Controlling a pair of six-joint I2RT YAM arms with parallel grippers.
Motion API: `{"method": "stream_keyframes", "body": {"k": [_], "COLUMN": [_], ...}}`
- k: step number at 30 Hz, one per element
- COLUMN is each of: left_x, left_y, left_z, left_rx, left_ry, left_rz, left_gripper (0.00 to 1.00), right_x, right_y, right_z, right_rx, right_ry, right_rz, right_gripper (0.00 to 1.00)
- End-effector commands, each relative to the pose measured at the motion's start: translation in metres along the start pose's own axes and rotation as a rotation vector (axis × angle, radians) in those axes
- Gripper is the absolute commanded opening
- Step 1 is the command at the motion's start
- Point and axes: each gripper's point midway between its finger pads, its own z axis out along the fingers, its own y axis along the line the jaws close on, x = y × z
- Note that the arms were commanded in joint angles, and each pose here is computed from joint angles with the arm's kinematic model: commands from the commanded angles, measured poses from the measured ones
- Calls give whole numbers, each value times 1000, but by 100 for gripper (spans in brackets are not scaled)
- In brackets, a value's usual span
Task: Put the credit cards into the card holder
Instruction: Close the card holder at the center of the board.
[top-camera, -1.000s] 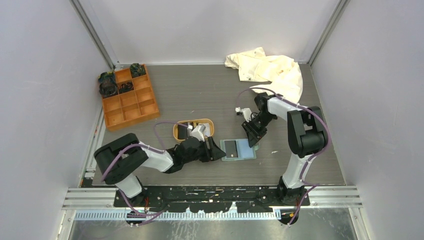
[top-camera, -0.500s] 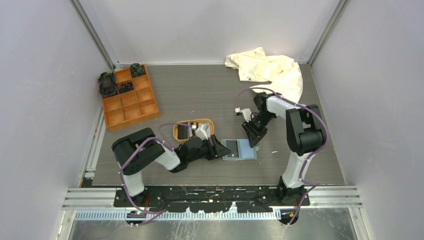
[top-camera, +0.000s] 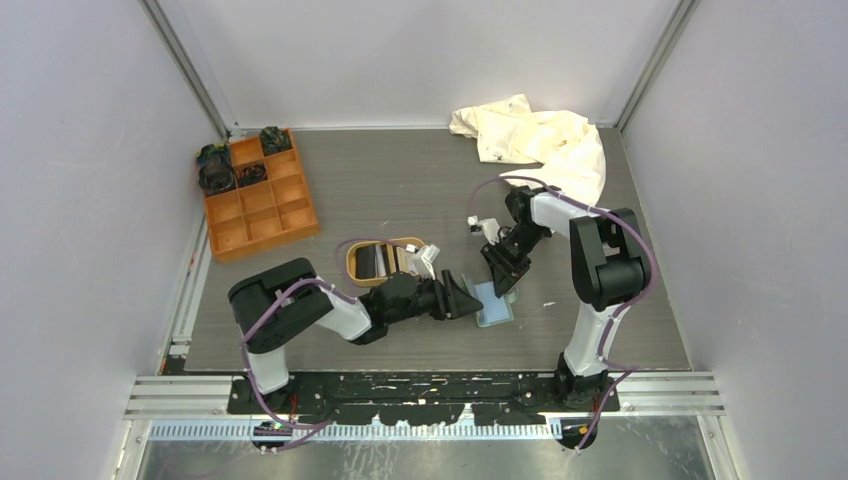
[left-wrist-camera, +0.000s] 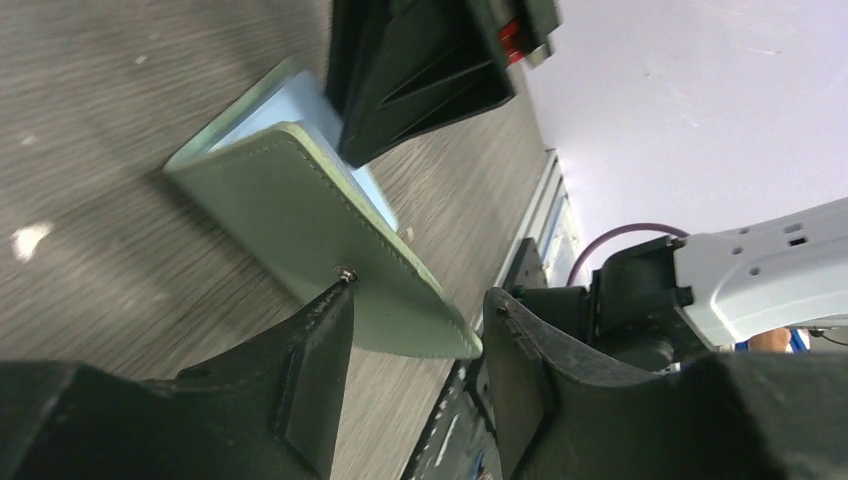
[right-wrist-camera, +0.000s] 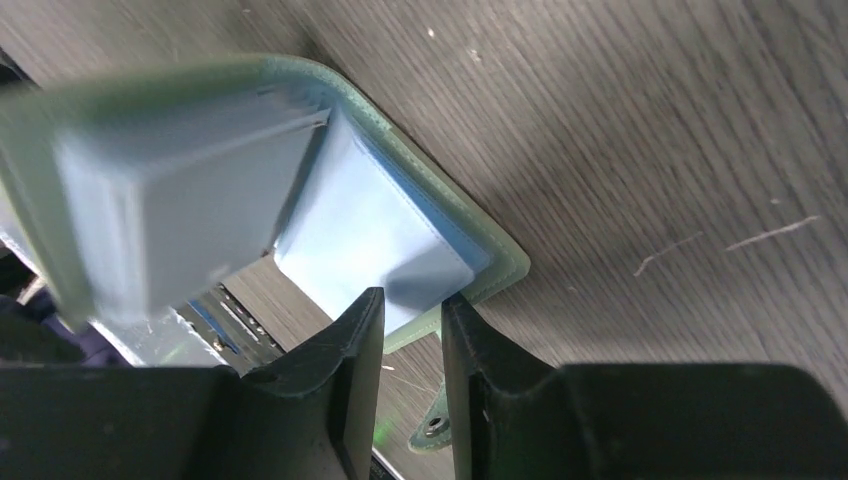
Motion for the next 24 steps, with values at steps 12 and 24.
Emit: {"method": "stream_keyframes", "body": {"k": [12, 24], "left_x": [2, 0], "left_y": [0, 10], "left_z": [45, 46], "left_rx": [-38, -70], "left_ry": [51, 23], "left_rz": [64, 50], "left_gripper": [50, 23], "right_x": [-34, -36], "right_y": [14, 38], "right_z": [-38, -60], "right_rx": [17, -44], "right_ry": [-209, -369], "right_rz": [-43, -141], "right_gripper": [35, 37]}}
